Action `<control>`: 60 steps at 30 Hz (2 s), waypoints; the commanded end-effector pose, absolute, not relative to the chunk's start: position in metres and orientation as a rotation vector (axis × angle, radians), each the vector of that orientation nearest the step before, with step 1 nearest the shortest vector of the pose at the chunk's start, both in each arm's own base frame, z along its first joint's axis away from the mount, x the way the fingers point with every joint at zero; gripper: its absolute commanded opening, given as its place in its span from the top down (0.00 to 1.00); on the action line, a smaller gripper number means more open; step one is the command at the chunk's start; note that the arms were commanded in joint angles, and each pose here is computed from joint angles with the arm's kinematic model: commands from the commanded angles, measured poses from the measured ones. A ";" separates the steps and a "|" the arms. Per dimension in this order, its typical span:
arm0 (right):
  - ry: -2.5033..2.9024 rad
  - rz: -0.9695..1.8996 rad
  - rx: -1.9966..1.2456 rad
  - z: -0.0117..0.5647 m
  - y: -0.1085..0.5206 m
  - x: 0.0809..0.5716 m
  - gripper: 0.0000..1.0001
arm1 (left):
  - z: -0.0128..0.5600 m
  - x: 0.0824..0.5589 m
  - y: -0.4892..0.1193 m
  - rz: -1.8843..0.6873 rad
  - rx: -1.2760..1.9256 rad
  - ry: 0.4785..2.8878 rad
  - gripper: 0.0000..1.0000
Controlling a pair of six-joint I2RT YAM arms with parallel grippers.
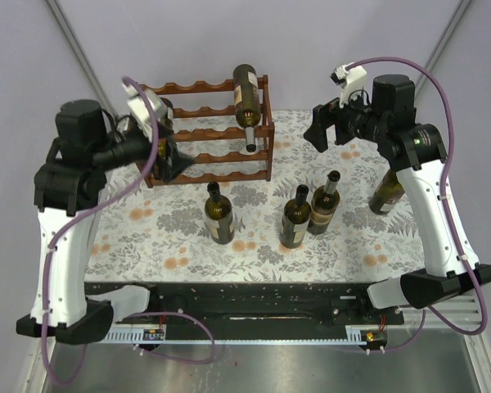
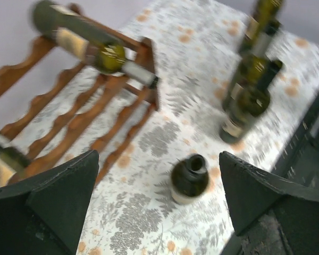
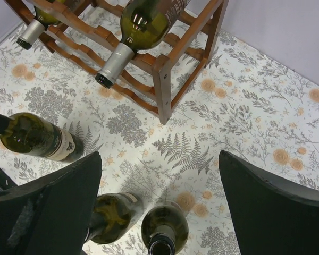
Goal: Put the wine bottle on the wine rack
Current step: Pick up the wine bottle from the center of the board.
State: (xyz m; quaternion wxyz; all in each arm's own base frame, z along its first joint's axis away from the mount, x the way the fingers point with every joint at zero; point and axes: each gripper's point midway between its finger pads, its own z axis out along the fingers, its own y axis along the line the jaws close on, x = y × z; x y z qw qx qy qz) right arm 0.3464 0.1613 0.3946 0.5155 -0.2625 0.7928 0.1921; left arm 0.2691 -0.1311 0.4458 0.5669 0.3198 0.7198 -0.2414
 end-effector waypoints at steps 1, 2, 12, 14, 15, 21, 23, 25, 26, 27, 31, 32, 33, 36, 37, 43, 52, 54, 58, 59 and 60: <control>1.834 0.459 -0.623 0.409 0.160 0.343 0.00 | 0.390 0.228 -0.151 -0.537 1.054 1.759 0.01; 1.836 0.474 -0.623 0.409 0.162 0.342 0.01 | 0.382 0.223 -0.154 -0.521 1.095 1.762 0.01; 1.833 0.537 -0.630 0.410 0.170 0.338 0.01 | 0.321 0.222 -0.180 -0.529 1.260 1.857 0.01; 1.831 0.553 -0.636 0.411 0.172 0.336 0.01 | 0.313 0.230 -0.184 -0.504 1.258 1.867 0.01; 1.831 0.565 -0.640 0.411 0.173 0.334 0.01 | 0.309 0.233 -0.184 -0.493 1.258 1.874 0.01; 1.823 0.621 -0.659 0.414 0.181 0.330 0.01 | 0.285 0.238 -0.194 -0.529 1.291 1.909 0.12; 1.823 0.629 -0.661 0.415 0.182 0.331 0.01 | 0.280 0.243 -0.198 -0.538 1.291 1.910 0.17; 1.822 0.635 -0.662 0.415 0.183 0.331 0.01 | 0.275 0.244 -0.202 -0.558 1.305 1.920 0.22; 1.823 0.638 -0.664 0.414 0.183 0.330 0.01 | 0.273 0.245 -0.203 -0.564 1.306 1.924 0.26; 1.820 0.638 -0.667 0.414 0.183 0.329 0.01 | 0.273 0.247 -0.205 -0.568 1.304 1.921 0.28; 1.822 0.630 -0.665 0.413 0.182 0.329 0.01 | 0.268 0.249 -0.209 -0.583 1.307 1.922 0.46; 1.820 0.629 -0.667 0.414 0.182 0.328 0.00 | 0.268 0.251 -0.210 -0.582 1.307 1.924 0.48; 1.819 0.627 -0.666 0.414 0.181 0.327 0.01 | 0.265 0.251 -0.210 -0.581 1.310 1.932 0.48; 1.820 0.629 -0.670 0.413 0.181 0.325 0.01 | 0.266 0.251 -0.209 -0.573 1.311 1.929 0.49; 1.820 0.625 -0.670 0.413 0.180 0.325 0.01 | 0.264 0.250 -0.208 -0.571 1.314 1.932 0.49; 1.810 0.627 -0.678 0.414 0.180 0.321 0.00 | 0.260 0.246 -0.209 -0.591 1.321 1.936 0.89; 1.786 0.722 -0.703 0.424 0.192 0.313 0.00 | 0.293 0.241 -0.212 -0.613 1.296 1.849 1.00; 1.776 0.777 -0.717 0.428 0.199 0.309 0.00 | 0.308 0.241 -0.214 -0.611 1.278 1.816 1.00; 1.746 0.819 -0.769 0.432 0.214 0.303 0.01 | 0.350 0.239 -0.219 -0.631 1.247 1.719 1.00; 1.733 0.821 -0.795 0.434 0.220 0.300 0.01 | 0.359 0.238 -0.220 -0.638 1.236 1.706 1.00; 1.721 0.819 -0.817 0.435 0.226 0.298 0.01 | 0.371 0.237 -0.221 -0.647 1.226 1.683 1.00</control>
